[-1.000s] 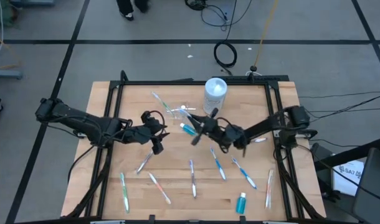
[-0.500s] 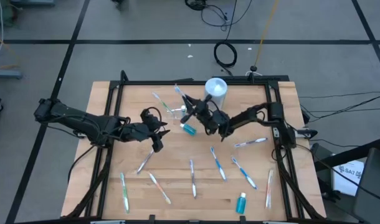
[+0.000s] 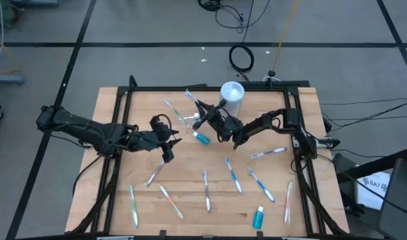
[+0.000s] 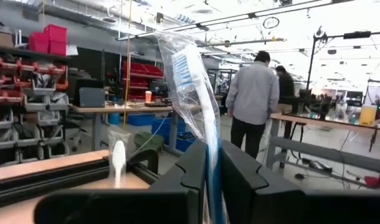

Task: Pick & Place toothbrushing station
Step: Put the top blue toothbrush in the right compartment of the transparent organizer

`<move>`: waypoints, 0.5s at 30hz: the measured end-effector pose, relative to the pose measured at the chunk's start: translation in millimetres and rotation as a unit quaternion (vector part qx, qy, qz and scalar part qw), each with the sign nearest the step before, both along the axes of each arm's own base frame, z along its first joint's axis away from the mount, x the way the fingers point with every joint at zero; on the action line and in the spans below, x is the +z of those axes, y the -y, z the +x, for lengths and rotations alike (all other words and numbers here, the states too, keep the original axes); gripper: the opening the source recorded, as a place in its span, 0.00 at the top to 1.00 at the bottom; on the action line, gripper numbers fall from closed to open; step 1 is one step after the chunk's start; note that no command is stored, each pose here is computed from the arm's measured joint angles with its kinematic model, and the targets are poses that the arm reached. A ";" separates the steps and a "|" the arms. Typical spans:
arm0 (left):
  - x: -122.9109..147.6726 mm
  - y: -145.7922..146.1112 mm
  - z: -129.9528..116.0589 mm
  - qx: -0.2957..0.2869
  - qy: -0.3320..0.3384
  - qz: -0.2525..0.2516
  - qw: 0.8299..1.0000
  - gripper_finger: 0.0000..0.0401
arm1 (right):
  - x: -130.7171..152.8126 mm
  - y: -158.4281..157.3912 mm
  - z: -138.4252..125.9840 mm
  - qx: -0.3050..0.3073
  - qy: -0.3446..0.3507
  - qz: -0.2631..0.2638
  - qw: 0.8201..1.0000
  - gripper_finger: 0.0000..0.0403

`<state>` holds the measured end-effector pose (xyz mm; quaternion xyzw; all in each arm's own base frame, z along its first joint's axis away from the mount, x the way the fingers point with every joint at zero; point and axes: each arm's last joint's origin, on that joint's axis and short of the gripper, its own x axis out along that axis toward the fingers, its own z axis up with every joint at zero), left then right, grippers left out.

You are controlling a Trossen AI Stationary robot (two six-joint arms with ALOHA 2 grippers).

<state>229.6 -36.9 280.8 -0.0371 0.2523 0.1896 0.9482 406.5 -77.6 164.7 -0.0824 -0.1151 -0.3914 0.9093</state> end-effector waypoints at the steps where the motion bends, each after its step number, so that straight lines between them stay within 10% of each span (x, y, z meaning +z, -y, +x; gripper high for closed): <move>1: 0.0 0.0 0.0 0.000 0.000 0.000 1.000 0.60 | -0.2 1.2 -0.1 -0.002 -0.002 0.000 1.000 0.95; 15: -0.1 0.0 -0.1 0.000 -0.001 0.000 1.000 0.60 | -1.5 2.0 -0.5 -0.024 -0.037 -0.021 0.999 0.95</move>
